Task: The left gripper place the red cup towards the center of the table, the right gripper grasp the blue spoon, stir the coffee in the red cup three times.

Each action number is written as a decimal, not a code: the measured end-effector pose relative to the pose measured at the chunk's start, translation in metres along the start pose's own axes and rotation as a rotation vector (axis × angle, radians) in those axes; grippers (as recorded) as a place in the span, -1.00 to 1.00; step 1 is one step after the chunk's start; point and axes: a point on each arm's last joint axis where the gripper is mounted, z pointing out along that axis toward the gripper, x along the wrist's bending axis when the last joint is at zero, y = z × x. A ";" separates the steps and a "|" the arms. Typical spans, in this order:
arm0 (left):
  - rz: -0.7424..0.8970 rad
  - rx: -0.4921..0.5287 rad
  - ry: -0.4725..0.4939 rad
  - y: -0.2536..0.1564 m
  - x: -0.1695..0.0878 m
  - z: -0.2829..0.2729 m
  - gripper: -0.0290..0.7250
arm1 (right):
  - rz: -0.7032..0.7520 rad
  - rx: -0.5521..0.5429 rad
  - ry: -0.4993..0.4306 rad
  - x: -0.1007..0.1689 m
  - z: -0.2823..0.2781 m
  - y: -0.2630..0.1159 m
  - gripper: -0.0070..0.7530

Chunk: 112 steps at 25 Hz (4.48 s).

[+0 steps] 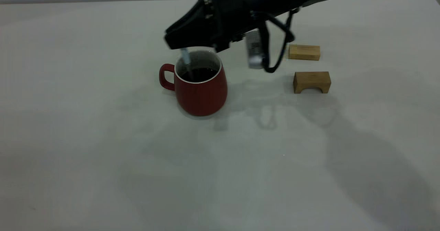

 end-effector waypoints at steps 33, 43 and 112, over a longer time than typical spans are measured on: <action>0.000 0.000 0.000 0.000 0.000 0.000 -0.04 | -0.606 -0.040 -0.089 0.003 -0.020 0.017 0.16; 0.000 0.000 0.000 0.000 0.000 0.000 -0.04 | -0.985 -0.212 -0.310 -0.007 -0.058 -0.039 0.20; 0.000 0.000 0.000 0.000 0.000 0.000 -0.04 | -2.009 -1.531 -0.202 -0.399 -0.324 -0.088 -0.35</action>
